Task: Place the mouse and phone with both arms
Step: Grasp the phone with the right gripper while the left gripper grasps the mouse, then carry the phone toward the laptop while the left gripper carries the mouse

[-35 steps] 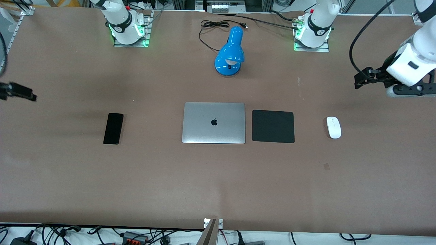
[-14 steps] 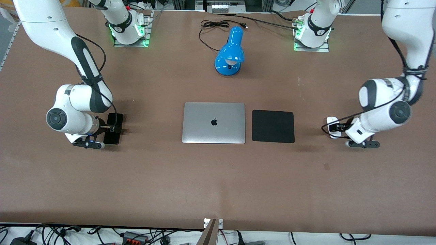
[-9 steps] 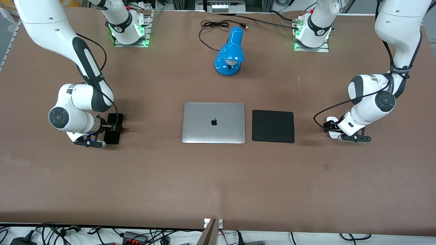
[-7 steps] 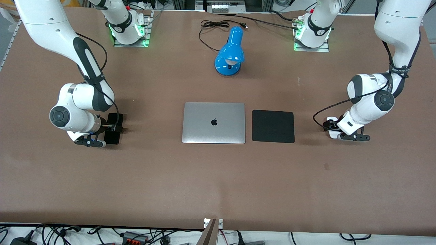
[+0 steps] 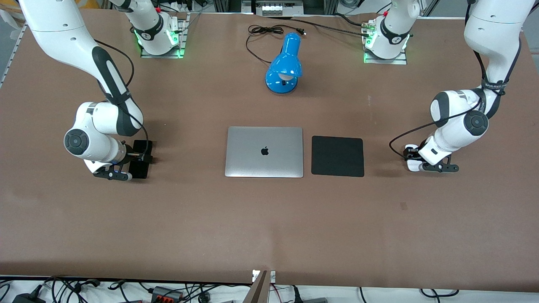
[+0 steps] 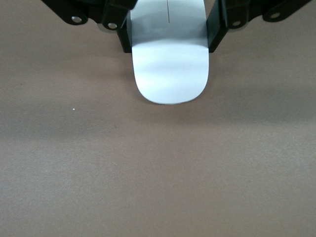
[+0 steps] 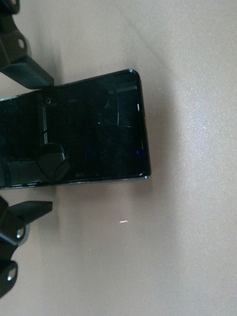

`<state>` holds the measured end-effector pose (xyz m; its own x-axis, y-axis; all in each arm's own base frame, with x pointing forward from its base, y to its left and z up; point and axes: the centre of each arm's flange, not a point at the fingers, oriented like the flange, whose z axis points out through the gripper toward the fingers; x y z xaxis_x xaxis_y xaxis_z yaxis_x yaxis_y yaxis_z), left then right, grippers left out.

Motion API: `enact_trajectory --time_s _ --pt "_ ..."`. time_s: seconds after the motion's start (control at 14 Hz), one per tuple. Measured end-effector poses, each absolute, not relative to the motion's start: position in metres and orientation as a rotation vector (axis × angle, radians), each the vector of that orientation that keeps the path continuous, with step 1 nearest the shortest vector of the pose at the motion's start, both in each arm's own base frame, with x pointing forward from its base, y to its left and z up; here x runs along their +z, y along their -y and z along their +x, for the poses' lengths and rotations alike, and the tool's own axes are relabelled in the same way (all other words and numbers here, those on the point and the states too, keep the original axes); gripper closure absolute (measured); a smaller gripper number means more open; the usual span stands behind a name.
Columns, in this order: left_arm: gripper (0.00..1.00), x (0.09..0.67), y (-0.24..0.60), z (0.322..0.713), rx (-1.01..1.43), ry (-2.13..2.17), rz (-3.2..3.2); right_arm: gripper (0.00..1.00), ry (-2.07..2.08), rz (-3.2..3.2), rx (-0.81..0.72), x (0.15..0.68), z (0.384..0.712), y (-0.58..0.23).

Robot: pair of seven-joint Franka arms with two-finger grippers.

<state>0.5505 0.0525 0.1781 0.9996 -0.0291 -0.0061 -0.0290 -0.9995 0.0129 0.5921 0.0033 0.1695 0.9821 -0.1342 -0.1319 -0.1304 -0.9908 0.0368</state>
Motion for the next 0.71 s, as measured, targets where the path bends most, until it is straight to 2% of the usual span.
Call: enact_trajectory --time_s 0.07,0.21,0.29,0.57,0.71 --pt "0.37 0.18 -0.051 0.553 0.0 0.049 3.128 0.0 0.207 3.1 -0.199 0.168 0.591 -0.003" --pt "0.37 0.204 -0.045 0.569 0.045 0.07 3.128 0.19 0.204 3.103 -0.185 0.17 0.591 -0.005" --pt "0.37 0.226 -0.037 0.58 0.028 0.091 3.124 0.22 0.207 3.104 -0.175 0.174 0.591 -0.005" --pt "0.37 0.341 0.041 0.622 -0.136 0.119 3.102 0.22 0.217 3.114 -0.122 0.182 0.6 -0.03" --pt "0.37 0.351 0.101 0.621 -0.163 0.131 3.105 0.22 0.199 3.138 -0.077 0.193 0.607 -0.081"
